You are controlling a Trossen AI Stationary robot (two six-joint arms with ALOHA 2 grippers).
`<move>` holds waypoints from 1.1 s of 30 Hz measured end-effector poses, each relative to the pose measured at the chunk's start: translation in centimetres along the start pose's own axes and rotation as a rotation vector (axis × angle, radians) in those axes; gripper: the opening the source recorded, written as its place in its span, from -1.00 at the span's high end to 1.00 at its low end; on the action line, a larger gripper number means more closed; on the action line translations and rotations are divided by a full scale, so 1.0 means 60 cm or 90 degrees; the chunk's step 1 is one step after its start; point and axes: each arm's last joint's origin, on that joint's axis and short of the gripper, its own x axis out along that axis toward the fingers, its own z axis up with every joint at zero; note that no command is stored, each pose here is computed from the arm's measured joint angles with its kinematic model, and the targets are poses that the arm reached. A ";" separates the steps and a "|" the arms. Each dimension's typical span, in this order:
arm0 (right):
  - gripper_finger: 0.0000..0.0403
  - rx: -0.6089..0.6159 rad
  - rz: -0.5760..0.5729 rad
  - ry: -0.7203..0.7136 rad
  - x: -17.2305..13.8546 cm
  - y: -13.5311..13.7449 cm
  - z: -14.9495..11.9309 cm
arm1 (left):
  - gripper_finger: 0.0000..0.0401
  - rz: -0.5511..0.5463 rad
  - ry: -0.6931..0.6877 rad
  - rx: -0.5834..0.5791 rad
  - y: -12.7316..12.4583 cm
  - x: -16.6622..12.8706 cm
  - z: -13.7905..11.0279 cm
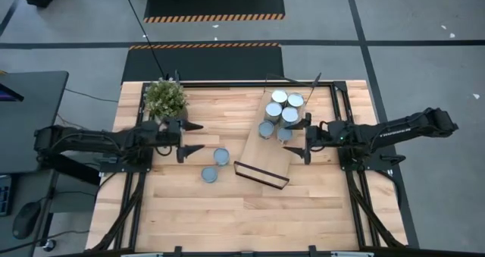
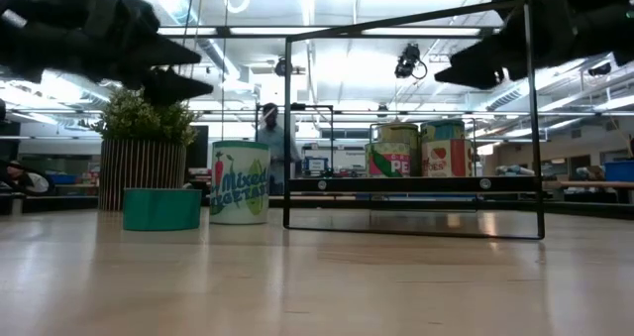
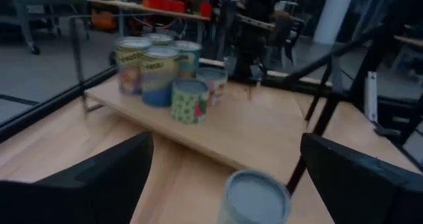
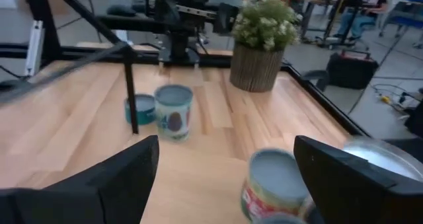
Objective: Pick and place cans onto a shelf
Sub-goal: Put the canned mixed vegetables on the shelf
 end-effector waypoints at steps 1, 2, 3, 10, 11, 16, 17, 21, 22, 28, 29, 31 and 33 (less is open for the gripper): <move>-0.78 0.002 -0.004 -0.001 -0.003 -0.002 -0.008 | -0.93 0.005 0.002 -0.003 0.003 -0.003 -0.008; -0.78 0.004 -0.006 -0.006 -0.005 -0.003 -0.012 | -0.93 0.008 -0.009 -0.009 0.005 -0.004 -0.010; -0.78 0.010 -0.004 -0.013 -0.008 -0.004 -0.015 | -0.93 0.008 -0.021 -0.015 0.006 -0.008 -0.011; -0.78 0.043 0.032 -0.044 -0.029 -0.010 -0.037 | -0.93 0.009 -0.047 -0.028 0.011 -0.027 -0.036; -0.78 0.048 0.028 -0.051 -0.032 -0.011 -0.039 | -0.93 0.010 -0.054 -0.029 0.011 -0.028 -0.034; -0.78 0.053 0.013 -0.077 -0.047 -0.016 -0.055 | -0.93 0.013 -0.066 -0.021 0.011 -0.033 -0.030; -0.78 0.054 0.011 -0.082 -0.050 -0.017 -0.059 | -0.93 0.012 -0.072 -0.019 0.011 -0.034 -0.029; -0.77 0.059 0.018 -0.104 -0.061 -0.018 -0.076 | -0.93 0.017 -0.070 -0.004 0.011 -0.038 -0.029; -0.77 0.061 0.014 -0.098 -0.063 -0.019 -0.078 | -0.93 0.023 -0.074 -0.002 0.011 -0.040 -0.028; -0.74 0.059 0.008 -0.119 -0.080 -0.023 -0.075 | -0.82 0.049 -0.093 0.012 0.013 -0.055 -0.024; -0.73 0.055 0.007 -0.130 -0.083 -0.024 -0.074 | -0.79 0.046 -0.100 0.012 0.012 -0.058 -0.023; -0.73 0.044 0.003 -0.159 -0.090 -0.025 -0.068 | -0.71 0.044 -0.105 0.013 0.011 -0.063 -0.022; -0.73 0.031 -0.004 -0.177 -0.096 -0.026 -0.066 | -0.61 0.060 -0.084 0.015 0.012 -0.067 -0.028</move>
